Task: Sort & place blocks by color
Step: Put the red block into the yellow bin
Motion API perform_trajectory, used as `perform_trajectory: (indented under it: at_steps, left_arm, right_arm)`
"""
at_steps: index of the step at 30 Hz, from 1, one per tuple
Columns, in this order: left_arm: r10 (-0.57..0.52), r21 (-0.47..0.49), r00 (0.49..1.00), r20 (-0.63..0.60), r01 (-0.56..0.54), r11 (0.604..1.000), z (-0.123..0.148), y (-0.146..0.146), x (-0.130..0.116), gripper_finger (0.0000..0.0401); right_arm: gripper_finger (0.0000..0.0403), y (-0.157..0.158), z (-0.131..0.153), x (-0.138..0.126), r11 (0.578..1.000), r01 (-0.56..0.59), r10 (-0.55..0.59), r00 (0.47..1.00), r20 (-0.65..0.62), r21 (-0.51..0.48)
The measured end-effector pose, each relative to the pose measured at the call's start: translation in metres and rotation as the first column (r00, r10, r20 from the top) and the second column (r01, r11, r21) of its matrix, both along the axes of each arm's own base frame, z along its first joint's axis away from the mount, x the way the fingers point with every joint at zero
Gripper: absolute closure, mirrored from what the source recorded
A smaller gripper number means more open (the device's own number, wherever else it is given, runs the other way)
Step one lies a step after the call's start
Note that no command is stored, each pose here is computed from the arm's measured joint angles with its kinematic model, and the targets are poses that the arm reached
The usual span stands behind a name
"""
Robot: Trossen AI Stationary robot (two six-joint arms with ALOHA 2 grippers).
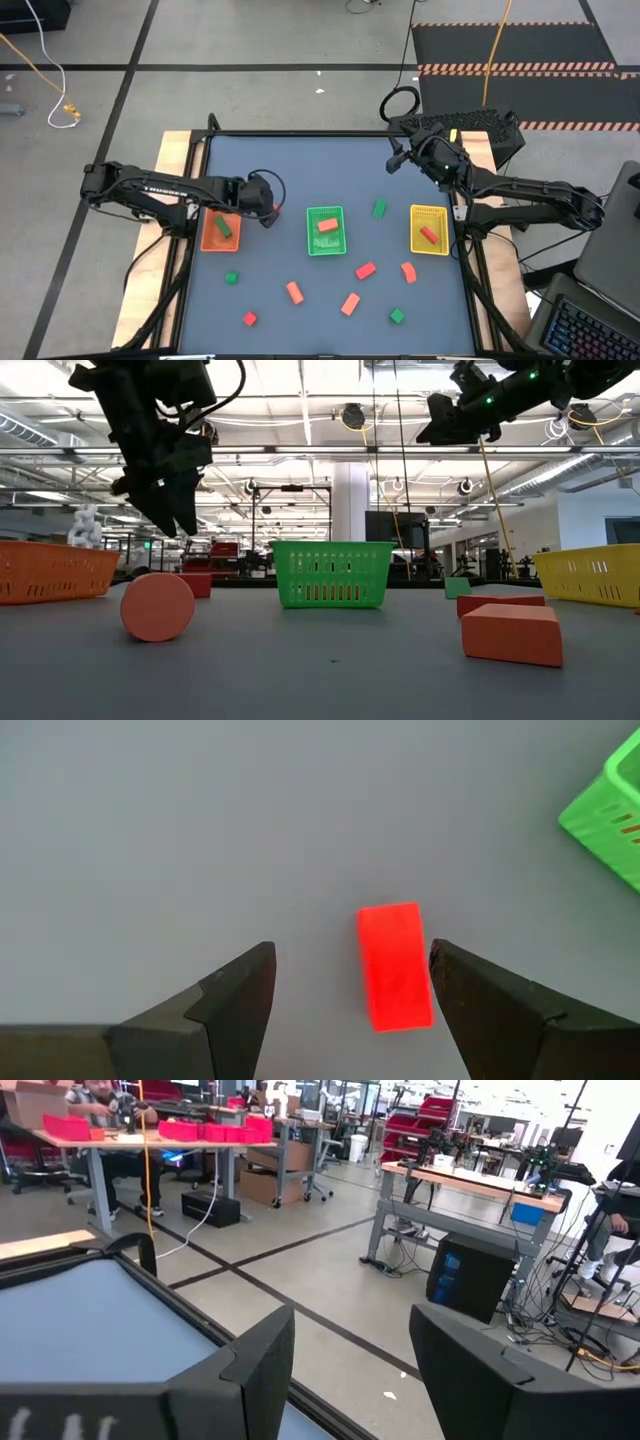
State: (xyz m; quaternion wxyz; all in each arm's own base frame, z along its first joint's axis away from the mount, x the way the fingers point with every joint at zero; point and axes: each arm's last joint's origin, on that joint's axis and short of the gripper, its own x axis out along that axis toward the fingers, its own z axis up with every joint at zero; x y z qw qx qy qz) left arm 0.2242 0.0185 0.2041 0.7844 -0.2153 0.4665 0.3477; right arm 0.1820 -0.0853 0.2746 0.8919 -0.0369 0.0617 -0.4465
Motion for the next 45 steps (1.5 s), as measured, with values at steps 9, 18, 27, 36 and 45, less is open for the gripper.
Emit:
perform_trajectory:
  at_steps: [9,18,27,36,45]
  left_arm:
    - [0.008,-0.006,0.998,-0.07,-0.008,1.0,-0.018,0.0,0.009,0.0135]
    - [-0.012,-0.063,0.994,-0.105,0.006,0.998,-0.038,-0.001,0.021,0.0135]
    - [-0.046,-0.125,0.986,-0.161,0.026,0.992,-0.06,-0.003,0.031,0.0135]
    - [-0.055,-0.147,0.983,-0.174,0.029,0.989,-0.062,-0.003,0.03,0.0135]
    - [-0.056,-0.141,0.981,-0.183,0.03,0.99,-0.064,-0.003,0.03,0.017]
  right_arm:
    - [0.0206,-0.001,0.001,0.002,1.0,0.0,0.0,1.0,0.023,-0.009]
    - [0.0206,-0.001,0.002,0.002,1.0,0.0,0.001,1.0,0.019,-0.016]
    - [0.0206,-0.001,0.002,0.002,1.0,-0.001,0.001,1.0,0.018,-0.017]
    - [0.0206,-0.001,0.002,0.002,1.0,0.0,0.001,1.0,0.017,-0.018]
    - [0.0206,-0.001,0.002,0.002,1.0,-0.001,0.001,1.0,0.015,-0.019]
